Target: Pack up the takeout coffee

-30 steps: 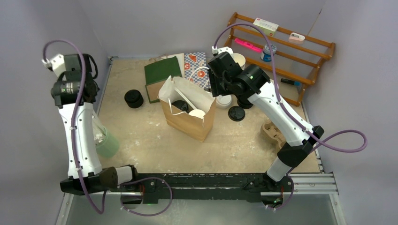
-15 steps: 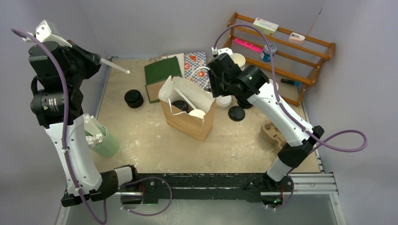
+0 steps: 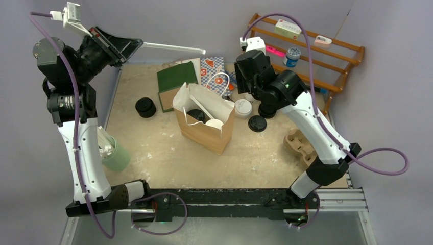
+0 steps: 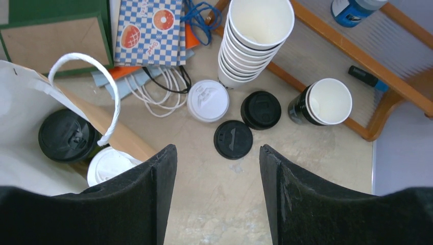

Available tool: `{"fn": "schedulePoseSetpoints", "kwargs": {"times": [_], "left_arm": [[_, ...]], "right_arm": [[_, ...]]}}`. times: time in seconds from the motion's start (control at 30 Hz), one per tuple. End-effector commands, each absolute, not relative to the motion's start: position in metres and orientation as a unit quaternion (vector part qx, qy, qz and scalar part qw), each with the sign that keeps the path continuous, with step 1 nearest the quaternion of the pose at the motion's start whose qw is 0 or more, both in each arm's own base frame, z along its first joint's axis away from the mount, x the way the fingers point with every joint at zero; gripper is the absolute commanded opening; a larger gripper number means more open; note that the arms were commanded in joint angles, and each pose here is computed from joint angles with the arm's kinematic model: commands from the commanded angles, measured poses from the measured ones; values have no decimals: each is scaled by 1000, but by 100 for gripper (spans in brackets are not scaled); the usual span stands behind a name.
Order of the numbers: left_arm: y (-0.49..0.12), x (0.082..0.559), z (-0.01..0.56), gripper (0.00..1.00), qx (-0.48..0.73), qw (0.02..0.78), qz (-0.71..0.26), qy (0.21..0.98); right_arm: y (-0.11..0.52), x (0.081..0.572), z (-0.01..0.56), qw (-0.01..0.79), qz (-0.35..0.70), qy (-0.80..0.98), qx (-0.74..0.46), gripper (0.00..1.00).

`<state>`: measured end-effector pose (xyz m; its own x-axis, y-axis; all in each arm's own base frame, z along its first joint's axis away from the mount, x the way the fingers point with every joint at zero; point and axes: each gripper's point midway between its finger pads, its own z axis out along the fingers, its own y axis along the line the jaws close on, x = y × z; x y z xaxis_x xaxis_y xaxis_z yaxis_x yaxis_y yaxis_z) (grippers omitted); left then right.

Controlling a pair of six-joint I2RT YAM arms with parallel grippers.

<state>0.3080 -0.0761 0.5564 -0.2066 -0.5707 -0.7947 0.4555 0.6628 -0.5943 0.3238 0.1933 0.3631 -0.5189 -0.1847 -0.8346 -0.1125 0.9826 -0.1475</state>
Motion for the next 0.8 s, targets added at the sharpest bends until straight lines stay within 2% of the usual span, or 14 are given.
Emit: {"fn": "schedulePoseSetpoints", "kwargs": {"times": [0.0,0.23,0.6,0.77], "left_arm": [[-102,288,557,0,9,581,-476,660],[-119,265,527,0,33,483,-509,712],[-131,281,467,0,-3,444,-472,762],[-155,288,421,0,-4,391,-471,790]], "right_arm": [[178,324,398,527,-37,847,-59,63],[176,321,393,528,-30,847,-54,63],[176,317,393,533,-17,844,-55,63],[183,320,394,538,-7,840,-67,63]]}}
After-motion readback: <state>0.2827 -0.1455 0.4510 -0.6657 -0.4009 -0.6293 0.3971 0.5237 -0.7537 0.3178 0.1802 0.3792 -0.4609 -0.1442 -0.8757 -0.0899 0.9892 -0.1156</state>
